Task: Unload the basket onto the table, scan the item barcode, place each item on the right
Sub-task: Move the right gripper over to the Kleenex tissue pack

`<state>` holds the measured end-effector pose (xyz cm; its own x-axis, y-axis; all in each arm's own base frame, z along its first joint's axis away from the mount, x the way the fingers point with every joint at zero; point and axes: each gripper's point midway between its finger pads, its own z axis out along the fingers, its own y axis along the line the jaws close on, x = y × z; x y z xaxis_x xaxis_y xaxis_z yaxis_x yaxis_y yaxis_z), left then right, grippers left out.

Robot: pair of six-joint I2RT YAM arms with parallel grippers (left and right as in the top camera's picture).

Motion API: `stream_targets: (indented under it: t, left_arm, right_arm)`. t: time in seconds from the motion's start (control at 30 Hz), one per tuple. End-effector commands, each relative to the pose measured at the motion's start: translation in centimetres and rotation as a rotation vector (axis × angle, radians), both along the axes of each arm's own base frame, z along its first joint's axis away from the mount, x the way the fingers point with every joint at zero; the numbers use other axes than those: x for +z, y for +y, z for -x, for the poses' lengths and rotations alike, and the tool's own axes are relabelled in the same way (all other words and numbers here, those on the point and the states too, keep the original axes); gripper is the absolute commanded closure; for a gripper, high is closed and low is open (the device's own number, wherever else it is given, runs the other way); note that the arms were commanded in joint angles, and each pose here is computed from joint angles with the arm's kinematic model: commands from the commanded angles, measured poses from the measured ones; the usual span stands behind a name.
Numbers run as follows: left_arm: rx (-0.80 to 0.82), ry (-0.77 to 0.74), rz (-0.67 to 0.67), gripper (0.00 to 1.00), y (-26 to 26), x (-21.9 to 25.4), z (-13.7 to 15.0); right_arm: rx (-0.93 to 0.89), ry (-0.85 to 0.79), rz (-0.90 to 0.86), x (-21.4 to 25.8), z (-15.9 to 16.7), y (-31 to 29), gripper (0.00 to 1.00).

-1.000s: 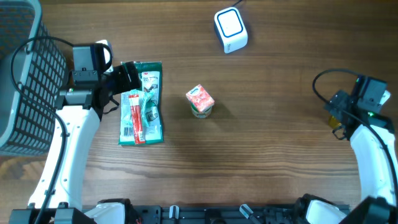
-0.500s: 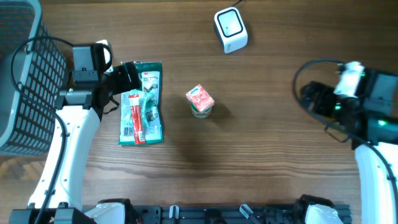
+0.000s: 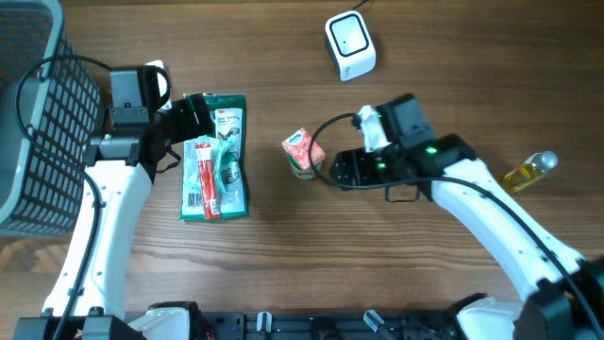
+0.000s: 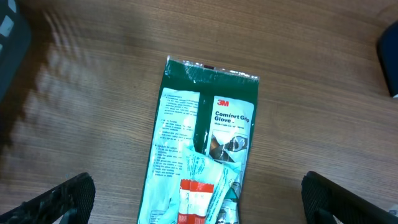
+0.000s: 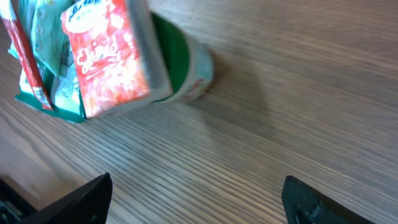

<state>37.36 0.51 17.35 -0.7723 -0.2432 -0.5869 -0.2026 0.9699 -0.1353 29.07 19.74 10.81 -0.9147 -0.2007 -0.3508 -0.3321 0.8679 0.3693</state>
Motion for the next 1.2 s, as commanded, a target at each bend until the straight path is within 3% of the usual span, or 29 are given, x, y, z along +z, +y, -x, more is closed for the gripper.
stream_targets:
  t: [0.0,0.07,0.2,0.23,0.67,1.17]
  left_arm:
    - [-0.004,-0.025,0.003,0.0,0.1,0.9,-0.2]
    - [-0.004,-0.025,0.003,0.0,0.1,0.9,-0.2]
    - [-0.004,-0.025,0.003,0.0,0.1,0.9,-0.2]
    - [-0.004,-0.025,0.003,0.0,0.1,0.9,-0.2]
    - [-0.004,-0.025,0.003,0.0,0.1,0.9,-0.2]
    - [-0.004,-0.025,0.003,0.0,0.1,0.9,-0.2]
  right_arm:
    - [0.0,-0.073,-0.039,3.9,-2.6,2.0,0.18]
    - [0.002,-0.108,-0.059,5.9,-3.4,2.5,0.22]
    - [0.022,-0.132,-0.094,7.1,-3.9,3.2,0.49]
    - [0.024,-0.123,-0.089,6.6,-3.9,3.3,0.5]
    - [0.061,-0.002,-0.057,-0.9,-5.7,5.0,0.54]
    - [0.085,0.013,-0.105,-1.0,-5.6,5.9,0.56]
